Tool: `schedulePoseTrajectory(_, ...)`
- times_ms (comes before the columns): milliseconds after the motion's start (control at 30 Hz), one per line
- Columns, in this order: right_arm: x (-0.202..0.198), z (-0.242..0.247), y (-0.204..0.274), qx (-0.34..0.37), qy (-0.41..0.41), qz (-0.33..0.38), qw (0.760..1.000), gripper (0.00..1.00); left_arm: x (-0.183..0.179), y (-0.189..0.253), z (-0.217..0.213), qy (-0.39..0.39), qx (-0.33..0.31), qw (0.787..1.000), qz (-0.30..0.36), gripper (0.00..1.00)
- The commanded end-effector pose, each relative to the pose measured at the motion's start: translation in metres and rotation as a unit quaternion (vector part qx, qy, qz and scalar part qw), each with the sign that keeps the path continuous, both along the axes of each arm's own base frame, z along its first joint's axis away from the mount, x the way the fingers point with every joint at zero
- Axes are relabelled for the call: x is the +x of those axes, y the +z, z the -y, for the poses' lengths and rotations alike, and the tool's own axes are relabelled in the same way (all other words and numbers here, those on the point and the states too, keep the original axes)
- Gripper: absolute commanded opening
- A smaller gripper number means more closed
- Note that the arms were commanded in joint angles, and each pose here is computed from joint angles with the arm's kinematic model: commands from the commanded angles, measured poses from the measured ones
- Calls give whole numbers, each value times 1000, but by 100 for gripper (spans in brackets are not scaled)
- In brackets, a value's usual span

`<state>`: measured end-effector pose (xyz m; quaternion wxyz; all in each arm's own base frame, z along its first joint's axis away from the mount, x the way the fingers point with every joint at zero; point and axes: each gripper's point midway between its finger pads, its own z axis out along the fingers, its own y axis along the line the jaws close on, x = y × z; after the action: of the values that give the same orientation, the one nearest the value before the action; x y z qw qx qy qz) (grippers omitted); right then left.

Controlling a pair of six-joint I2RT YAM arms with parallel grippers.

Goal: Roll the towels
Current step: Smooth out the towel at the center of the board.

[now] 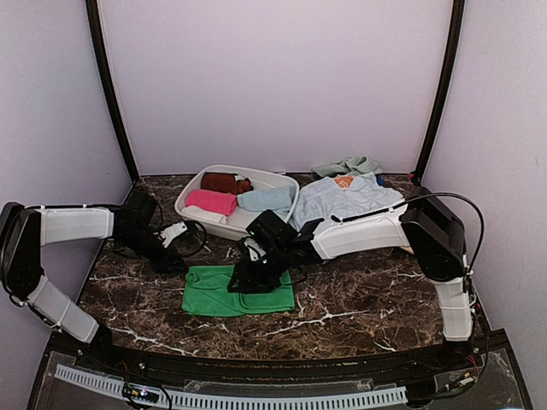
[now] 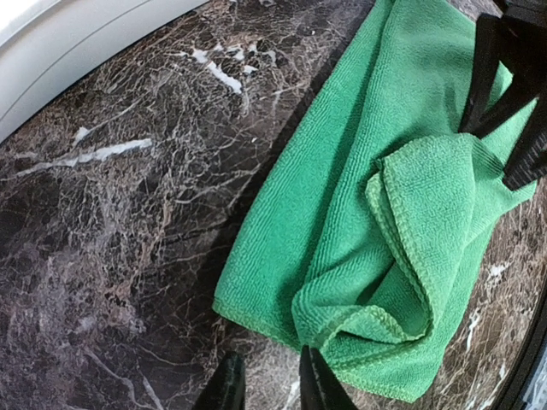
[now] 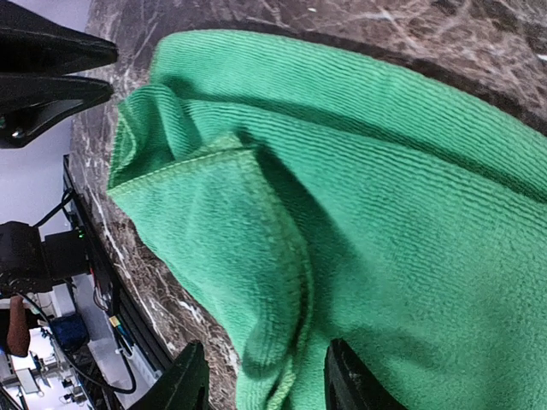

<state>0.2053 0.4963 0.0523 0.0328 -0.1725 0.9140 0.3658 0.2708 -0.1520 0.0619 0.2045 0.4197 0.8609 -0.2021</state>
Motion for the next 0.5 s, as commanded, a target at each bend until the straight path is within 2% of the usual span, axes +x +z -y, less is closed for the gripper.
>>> schedulePoseTrajectory(0,-3,-21,13,57,20,5,998,46,7,-4,2,7,-1,1000,2,20)
schedulePoseTrajectory(100,-9,-30,19,77,33,8,996,46,7,-13,-1,13,8,1000,-3,16)
schedulePoseTrajectory(267,-28,-47,39,112,72,34,990,47,7,-21,-6,23,23,999,-8,4)
schedulePoseTrajectory(467,-73,-44,47,97,149,82,981,47,9,-20,-11,41,35,999,-4,2)
